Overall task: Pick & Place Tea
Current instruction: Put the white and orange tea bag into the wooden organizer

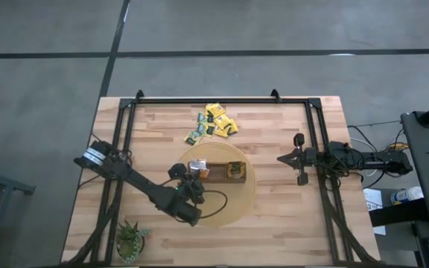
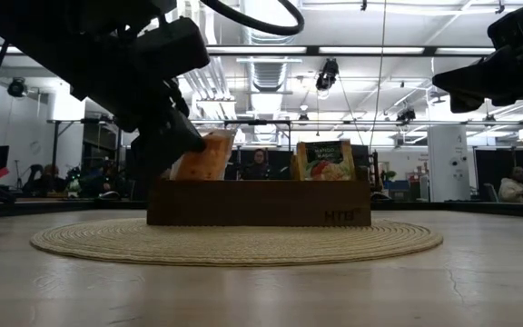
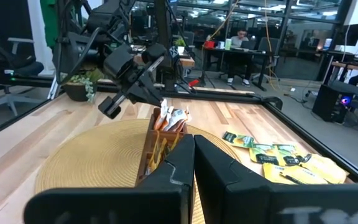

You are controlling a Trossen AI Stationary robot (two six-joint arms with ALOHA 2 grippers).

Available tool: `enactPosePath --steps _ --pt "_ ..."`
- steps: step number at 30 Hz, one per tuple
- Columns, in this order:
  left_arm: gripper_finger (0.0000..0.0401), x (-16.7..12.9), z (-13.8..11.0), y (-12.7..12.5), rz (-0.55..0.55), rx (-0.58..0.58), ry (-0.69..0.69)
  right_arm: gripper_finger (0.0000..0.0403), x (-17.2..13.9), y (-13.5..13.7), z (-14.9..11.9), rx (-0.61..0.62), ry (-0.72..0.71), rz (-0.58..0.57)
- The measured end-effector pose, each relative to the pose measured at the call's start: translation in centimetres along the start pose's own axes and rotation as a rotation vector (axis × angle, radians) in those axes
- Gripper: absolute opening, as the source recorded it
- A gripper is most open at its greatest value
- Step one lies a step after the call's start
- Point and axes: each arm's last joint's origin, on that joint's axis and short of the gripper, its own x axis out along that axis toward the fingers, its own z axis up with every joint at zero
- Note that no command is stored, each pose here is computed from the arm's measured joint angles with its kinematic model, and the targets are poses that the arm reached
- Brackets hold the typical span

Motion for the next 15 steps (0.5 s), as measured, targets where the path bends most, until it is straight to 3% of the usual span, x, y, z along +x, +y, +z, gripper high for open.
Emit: enactPosePath --steps 4,15 --pt "0.0000 0.00 -0.01 -0.01 -0.002 -0.024 0.002 0.0008 0.00 0.00 0.00 0.000 0.000 0.000" --pt "0.0000 -0.05 -0.35 -0.45 -0.147 -0.049 0.101 0.0008 0.00 0.00 0.01 0.000 0.000 0.000"
